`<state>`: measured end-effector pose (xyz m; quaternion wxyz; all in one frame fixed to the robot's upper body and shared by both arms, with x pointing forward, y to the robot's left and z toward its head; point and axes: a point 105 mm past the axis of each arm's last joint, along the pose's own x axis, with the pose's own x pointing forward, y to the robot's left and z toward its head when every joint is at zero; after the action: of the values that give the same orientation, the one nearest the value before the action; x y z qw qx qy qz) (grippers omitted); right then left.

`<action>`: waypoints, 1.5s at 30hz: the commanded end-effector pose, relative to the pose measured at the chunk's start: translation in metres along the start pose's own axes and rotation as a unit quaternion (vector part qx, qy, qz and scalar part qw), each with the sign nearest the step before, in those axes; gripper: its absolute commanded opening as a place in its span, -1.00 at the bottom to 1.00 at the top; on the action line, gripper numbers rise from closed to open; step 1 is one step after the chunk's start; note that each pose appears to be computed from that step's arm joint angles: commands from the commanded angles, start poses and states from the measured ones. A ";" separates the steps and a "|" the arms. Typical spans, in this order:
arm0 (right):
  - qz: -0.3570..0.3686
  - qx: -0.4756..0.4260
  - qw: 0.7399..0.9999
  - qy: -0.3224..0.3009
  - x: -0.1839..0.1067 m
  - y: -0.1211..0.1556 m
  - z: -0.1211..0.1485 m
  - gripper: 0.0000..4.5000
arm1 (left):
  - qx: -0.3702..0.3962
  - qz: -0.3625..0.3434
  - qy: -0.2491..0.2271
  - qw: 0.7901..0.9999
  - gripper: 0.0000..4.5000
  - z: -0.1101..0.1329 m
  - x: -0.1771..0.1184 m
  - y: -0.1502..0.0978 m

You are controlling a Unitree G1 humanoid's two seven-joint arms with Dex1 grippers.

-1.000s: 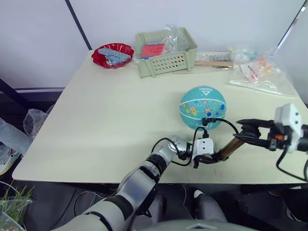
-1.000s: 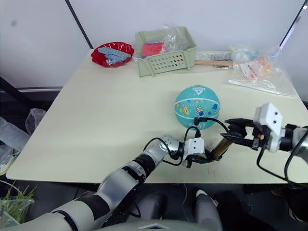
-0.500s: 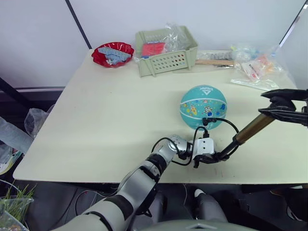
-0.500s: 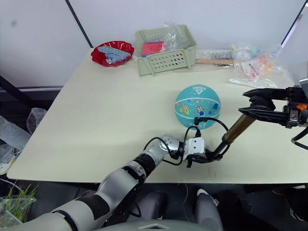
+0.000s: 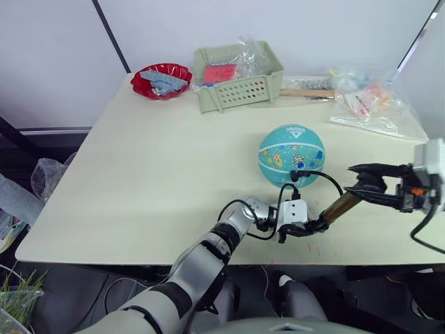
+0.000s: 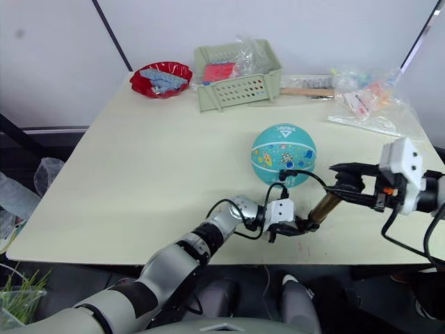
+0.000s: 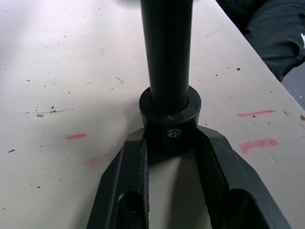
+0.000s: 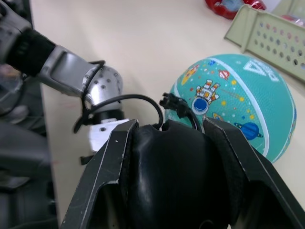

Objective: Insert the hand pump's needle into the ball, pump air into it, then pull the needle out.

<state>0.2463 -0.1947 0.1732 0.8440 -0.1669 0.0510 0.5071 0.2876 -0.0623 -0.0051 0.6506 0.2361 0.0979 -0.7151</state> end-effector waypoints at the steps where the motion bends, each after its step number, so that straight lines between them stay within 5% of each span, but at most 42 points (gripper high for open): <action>1: 0.005 0.032 0.998 0.050 0.010 0.012 -0.044 -0.27 | -0.031 -0.026 0.050 0.998 -0.56 -0.029 -0.001 -0.017; 7: -0.005 0.009 1.000 0.025 0.008 0.007 -0.027 -0.27 | -0.029 -0.025 0.054 0.998 -0.56 -0.030 -0.003 -0.015; 16: -0.015 -0.049 0.998 -0.039 -0.035 -0.015 0.084 -0.27 | -0.029 -0.028 0.054 0.998 -0.56 -0.029 -0.002 -0.016; 25: -0.032 -0.049 0.998 -0.030 -0.057 -0.021 0.125 -0.27 | -0.029 -0.033 0.055 0.998 -0.56 -0.031 0.000 -0.020; 29: -0.019 -0.023 1.000 0.000 -0.051 -0.018 0.104 -0.27 | -0.030 -0.035 0.054 0.997 -0.56 -0.031 0.001 -0.021; 37: 0.001 0.022 0.998 0.060 -0.017 -0.001 0.010 -0.27 | -0.029 -0.036 0.053 0.998 -0.56 -0.031 0.002 -0.022; 45: -0.002 0.027 0.998 0.049 0.003 0.010 -0.024 -0.27 | -0.028 -0.034 0.053 0.998 -0.56 -0.031 0.000 -0.021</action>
<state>0.2422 -0.1945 0.1743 0.8479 -0.1733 0.0632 0.4970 0.2876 -0.0622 -0.0057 0.6517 0.2383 0.0955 -0.7137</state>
